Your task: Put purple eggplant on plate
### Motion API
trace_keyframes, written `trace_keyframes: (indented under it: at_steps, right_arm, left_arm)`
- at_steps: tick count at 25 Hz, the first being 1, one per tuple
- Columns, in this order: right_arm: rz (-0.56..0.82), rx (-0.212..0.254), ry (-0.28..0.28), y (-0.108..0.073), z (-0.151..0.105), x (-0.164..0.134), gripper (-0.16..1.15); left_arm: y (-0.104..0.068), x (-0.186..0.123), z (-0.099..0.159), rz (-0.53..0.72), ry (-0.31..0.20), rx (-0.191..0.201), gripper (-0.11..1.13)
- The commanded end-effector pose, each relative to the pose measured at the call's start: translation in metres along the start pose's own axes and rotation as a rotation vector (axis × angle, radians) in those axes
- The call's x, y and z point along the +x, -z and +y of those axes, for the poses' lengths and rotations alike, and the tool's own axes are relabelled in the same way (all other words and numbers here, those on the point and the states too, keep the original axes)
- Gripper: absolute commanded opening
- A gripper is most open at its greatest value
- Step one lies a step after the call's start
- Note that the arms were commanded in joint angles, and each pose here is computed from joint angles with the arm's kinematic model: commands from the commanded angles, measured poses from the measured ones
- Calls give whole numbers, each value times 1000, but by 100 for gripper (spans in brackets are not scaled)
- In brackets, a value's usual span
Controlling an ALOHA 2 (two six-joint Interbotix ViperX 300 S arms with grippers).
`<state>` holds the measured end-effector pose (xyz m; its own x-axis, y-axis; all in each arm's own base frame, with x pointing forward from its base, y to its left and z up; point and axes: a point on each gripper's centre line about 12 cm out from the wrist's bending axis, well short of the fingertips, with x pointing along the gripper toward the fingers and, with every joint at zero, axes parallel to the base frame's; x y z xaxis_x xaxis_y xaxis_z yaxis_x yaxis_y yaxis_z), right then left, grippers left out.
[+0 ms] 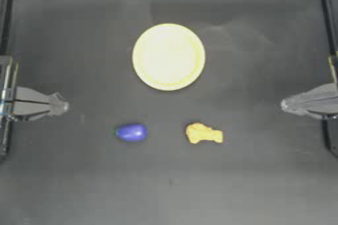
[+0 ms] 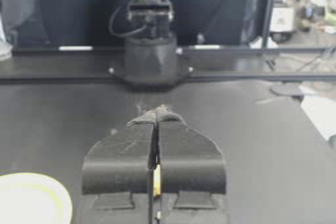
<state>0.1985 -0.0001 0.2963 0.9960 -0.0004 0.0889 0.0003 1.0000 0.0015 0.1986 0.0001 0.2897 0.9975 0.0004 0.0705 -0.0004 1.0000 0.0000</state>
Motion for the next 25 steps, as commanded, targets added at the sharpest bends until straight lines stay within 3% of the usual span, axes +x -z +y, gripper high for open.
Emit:
trace_keyframes:
  at_steps: [1, 8, 10, 13, 17, 18, 21, 25]
  right_arm:
    - [-2, 7, 4, 5, -1, -1, 0]
    - [-14, -2, 4, 3, -1, -1, 13]
    - [-17, -8, 1, 3, 0, -1, 19]
    - [-14, -22, -2, 3, 0, -1, 46]
    - [-17, -30, -5, 2, 0, 0, 100]
    - [-15, -31, -5, 2, 0, 0, 109]
    - [-11, -31, -5, 2, 0, 0, 100]
    - [-8, -31, -5, 3, 0, 0, 99]
  left_arm:
    - [-6, -4, 0, -29, 3, 7, 3]
    - [-16, -8, -1, -66, 4, 29, 11]
    - [-15, -8, 0, -64, 2, 41, 20]
    - [-15, -8, 0, -55, 2, 52, 52]
    - [-12, -8, 0, -31, 2, 59, 110]
    - [-11, -8, 0, -26, 2, 61, 110]
    - [-9, -7, 1, -1, -2, 63, 97]
    - [-7, -3, 3, 85, -14, 62, 102]
